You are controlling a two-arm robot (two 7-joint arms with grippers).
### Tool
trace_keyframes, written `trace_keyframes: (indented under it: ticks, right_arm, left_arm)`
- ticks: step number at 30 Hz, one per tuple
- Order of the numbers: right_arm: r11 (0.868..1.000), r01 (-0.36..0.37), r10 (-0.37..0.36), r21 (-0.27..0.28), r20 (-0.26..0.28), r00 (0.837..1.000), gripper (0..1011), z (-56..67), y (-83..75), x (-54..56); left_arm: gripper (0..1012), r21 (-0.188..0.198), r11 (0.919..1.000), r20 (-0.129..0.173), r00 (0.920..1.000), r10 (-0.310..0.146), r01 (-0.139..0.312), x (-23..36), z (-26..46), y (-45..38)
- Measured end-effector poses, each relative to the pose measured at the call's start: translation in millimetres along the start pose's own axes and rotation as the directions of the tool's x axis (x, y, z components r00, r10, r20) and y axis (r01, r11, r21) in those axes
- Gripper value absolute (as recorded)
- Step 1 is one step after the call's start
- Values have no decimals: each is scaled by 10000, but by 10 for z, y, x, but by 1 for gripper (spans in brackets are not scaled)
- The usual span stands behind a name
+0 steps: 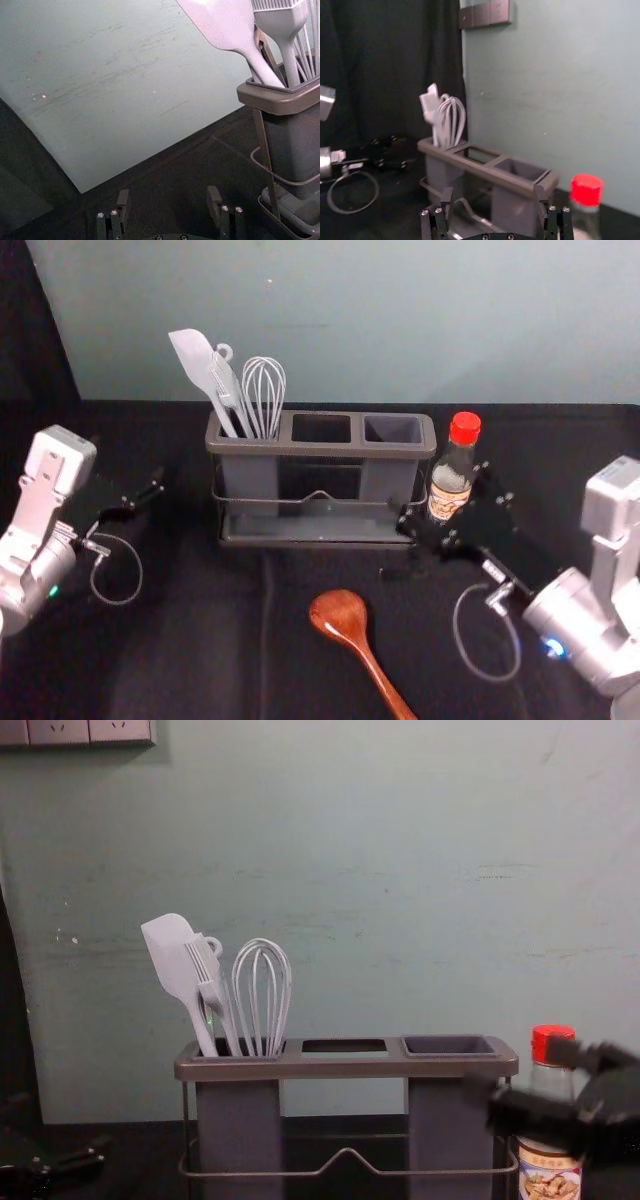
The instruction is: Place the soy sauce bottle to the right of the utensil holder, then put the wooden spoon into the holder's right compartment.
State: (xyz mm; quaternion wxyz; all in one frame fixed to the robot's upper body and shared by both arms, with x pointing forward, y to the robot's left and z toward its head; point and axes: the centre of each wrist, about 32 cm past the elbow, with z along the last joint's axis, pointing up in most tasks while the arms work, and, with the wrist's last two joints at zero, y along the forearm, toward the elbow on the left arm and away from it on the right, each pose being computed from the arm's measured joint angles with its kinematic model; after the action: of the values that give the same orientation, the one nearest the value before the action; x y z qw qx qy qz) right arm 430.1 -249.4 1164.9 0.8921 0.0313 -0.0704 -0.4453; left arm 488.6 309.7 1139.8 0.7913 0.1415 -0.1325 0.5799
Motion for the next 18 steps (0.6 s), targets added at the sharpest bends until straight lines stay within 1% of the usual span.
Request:
trace_keyframes:
  ticks: [2, 4, 5, 8, 9, 14, 15, 18]
  right_arm:
    - [9998, -139, 136, -172, -188, 9997, 1004, -54, 5, -66]
    - [9994, -223, 215, -283, -301, 9993, 1004, -85, 8, -105]
    - [9987, -290, 273, -413, -413, 9988, 1004, -119, 13, -147]
    - [9974, -347, 307, -627, -634, 9975, 1004, -162, 21, -205]
    - [9964, -345, 285, -772, -781, 9965, 1004, -183, 23, -236]
    - [9922, -344, 197, -1201, -1218, 9924, 1004, -244, 35, -334]
    - [9922, -344, 197, -1201, -1218, 9924, 1004, -244, 35, -334]
    - [9887, -401, 198, -1441, -1395, 9900, 1004, -272, 39, -384]
  left_arm:
    - [1000, 0, 10000, 0, 10000, 0, 0, 0, 0, 0]
    - [1000, -1, 10000, 0, 10000, 0, 0, 0, 0, 0]
    - [1000, 0, 10000, 0, 10000, 0, 0, 0, 0, 0]
    - [1000, 0, 10000, 0, 10000, -1, 1, 0, 0, 0]
    - [1000, 0, 10000, 0, 10000, 0, 0, 0, 0, 0]
    - [1000, 0, 10000, 0, 10000, 0, 0, 0, 0, 0]
    - [1000, 0, 10000, 0, 10000, 0, 0, 0, 0, 0]
    - [1000, 0, 10000, 0, 10000, 0, 0, 0, 0, 0]
